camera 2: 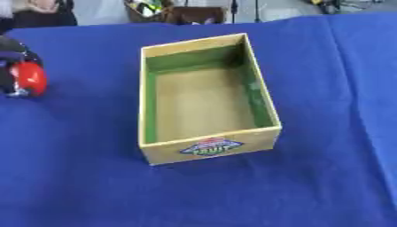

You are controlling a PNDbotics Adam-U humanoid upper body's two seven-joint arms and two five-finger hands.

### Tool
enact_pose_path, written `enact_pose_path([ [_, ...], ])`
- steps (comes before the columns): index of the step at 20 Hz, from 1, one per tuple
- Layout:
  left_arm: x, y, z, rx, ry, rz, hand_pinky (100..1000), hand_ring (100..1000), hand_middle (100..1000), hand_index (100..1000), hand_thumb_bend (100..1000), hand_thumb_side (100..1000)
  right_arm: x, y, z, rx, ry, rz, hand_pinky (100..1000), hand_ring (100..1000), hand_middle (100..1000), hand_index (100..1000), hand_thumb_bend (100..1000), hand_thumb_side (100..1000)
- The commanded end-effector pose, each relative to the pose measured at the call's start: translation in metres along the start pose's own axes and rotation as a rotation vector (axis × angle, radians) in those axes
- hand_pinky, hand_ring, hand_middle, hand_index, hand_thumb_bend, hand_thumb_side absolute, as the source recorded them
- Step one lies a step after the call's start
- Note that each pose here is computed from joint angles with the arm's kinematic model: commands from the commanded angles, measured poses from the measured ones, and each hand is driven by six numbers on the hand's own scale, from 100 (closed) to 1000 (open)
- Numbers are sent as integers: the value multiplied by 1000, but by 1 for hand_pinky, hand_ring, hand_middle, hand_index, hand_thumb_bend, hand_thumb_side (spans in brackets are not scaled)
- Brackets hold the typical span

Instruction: Pick up objects on the table and place them in the box.

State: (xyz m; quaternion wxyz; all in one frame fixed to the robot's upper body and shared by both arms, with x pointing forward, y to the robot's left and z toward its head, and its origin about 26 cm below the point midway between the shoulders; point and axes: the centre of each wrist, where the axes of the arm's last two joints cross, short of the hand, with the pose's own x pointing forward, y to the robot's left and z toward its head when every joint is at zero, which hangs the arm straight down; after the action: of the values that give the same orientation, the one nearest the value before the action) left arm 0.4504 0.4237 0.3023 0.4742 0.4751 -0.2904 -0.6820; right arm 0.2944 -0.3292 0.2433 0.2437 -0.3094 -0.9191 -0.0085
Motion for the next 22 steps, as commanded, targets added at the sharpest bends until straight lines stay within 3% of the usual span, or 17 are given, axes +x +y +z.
enact_pose_path([
  [1, -10, 13, 12, 39, 17, 8, 300, 444, 389, 503, 100, 381, 5, -4, -6, -12, -26, 1, 697, 716, 651, 754, 100, 915],
  [7, -6, 23, 17, 79, 0, 12, 285, 433, 383, 489, 100, 373, 4, -5, -4, -15, -19, 1, 697, 716, 652, 754, 100, 913],
  [15, 9, 53, 34, 214, -46, -17, 263, 412, 370, 474, 100, 335, 3, -6, -2, -19, -6, -2, 697, 716, 652, 754, 100, 908],
  [19, 22, 70, 43, 280, -87, -43, 252, 406, 366, 474, 100, 319, 2, -6, -1, -21, 1, -4, 697, 716, 653, 754, 100, 906],
  [22, 44, 88, 49, 364, -149, -75, 243, 402, 363, 472, 100, 308, 2, -6, 0, -22, 5, -7, 697, 716, 653, 754, 100, 906],
])
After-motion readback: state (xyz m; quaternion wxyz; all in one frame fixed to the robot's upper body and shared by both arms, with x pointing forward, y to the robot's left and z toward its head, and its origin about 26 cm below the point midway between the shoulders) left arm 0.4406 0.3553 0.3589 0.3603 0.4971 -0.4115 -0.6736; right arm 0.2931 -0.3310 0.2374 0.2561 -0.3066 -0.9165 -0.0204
